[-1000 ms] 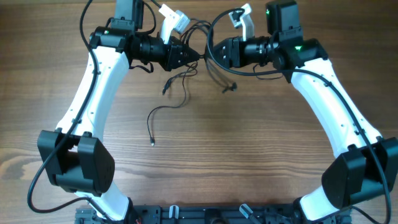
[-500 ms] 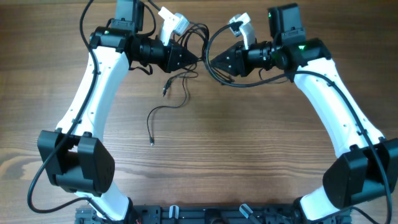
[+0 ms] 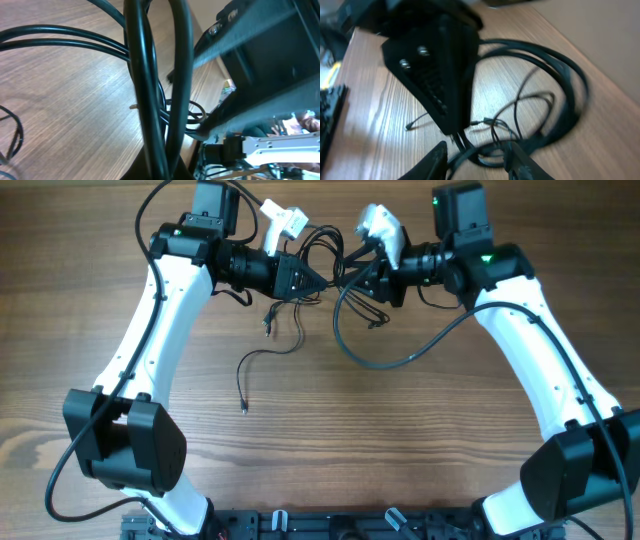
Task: Untangle cables
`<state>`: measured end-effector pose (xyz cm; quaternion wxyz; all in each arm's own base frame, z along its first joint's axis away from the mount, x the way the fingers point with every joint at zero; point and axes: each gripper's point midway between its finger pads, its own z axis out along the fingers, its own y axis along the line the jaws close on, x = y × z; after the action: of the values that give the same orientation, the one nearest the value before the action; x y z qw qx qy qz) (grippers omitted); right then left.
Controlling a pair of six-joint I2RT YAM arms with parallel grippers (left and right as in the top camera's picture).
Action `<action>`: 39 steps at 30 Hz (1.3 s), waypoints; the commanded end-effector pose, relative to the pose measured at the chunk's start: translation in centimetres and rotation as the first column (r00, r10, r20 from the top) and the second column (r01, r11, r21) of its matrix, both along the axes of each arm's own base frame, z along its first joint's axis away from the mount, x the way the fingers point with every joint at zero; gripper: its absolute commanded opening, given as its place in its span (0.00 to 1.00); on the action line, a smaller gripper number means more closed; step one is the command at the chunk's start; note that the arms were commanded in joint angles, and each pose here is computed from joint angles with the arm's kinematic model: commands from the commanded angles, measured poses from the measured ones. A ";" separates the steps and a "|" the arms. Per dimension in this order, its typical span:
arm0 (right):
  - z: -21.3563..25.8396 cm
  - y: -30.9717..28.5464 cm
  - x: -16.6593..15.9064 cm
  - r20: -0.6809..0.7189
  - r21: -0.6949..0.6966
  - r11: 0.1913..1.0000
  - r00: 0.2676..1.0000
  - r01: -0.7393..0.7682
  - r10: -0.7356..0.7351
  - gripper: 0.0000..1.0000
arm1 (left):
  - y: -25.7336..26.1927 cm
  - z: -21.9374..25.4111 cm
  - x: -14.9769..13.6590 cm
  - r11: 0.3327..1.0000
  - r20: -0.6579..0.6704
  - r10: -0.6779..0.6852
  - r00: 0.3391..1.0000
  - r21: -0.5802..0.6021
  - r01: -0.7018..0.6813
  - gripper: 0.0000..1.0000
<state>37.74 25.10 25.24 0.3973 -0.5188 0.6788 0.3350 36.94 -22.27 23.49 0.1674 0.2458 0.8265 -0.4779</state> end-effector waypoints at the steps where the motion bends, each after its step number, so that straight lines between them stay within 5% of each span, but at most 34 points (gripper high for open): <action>1: 1.7 1.9 -1.6 0.207 -0.031 0.989 0.967 -0.143 0.146 0.46 | -0.4 1.3 -0.6 0.998 -0.019 -0.015 1.000 -0.055 0.014 0.04; 6: 0.5 2.9 -1.2 0.323 -0.164 0.978 0.930 -0.130 0.178 0.56 | -0.2 0.7 -0.7 1.000 -0.027 -0.007 1.000 -0.022 0.007 0.04; 13: 0.5 2.9 -0.6 0.361 -0.190 0.976 0.917 -0.108 0.172 0.54 | 0.3 -0.2 -2.2 0.995 0.055 -0.102 0.993 0.024 0.101 0.04; 18: 0.1 2.8 -0.8 0.336 -0.196 0.974 0.926 -0.112 0.174 0.26 | 1.2 -1.7 -1.9 0.986 0.100 -0.120 0.988 0.127 0.107 0.04; 25: -0.7 2.3 0.1 0.325 -0.229 0.972 0.937 -0.057 0.132 0.25 | 1.3 -1.7 -2.1 0.982 0.137 -0.154 0.979 0.133 0.136 0.04; 30: 0.1 2.3 1.6 0.322 -0.193 0.981 0.946 0.033 0.032 0.32 | 0.5 -0.6 -2.6 0.986 0.127 -0.165 0.978 0.051 0.159 0.04; 39: 0.8 2.6 2.1 0.338 -0.168 0.984 0.941 0.051 0.009 0.59 | 0.0 0.5 -3.2 0.984 0.111 -0.173 0.979 -0.023 0.177 0.04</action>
<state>39.17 27.86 24.71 0.4459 -0.6029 0.6337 0.1902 34.42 -21.73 22.66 0.1675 0.3323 0.8035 -0.4646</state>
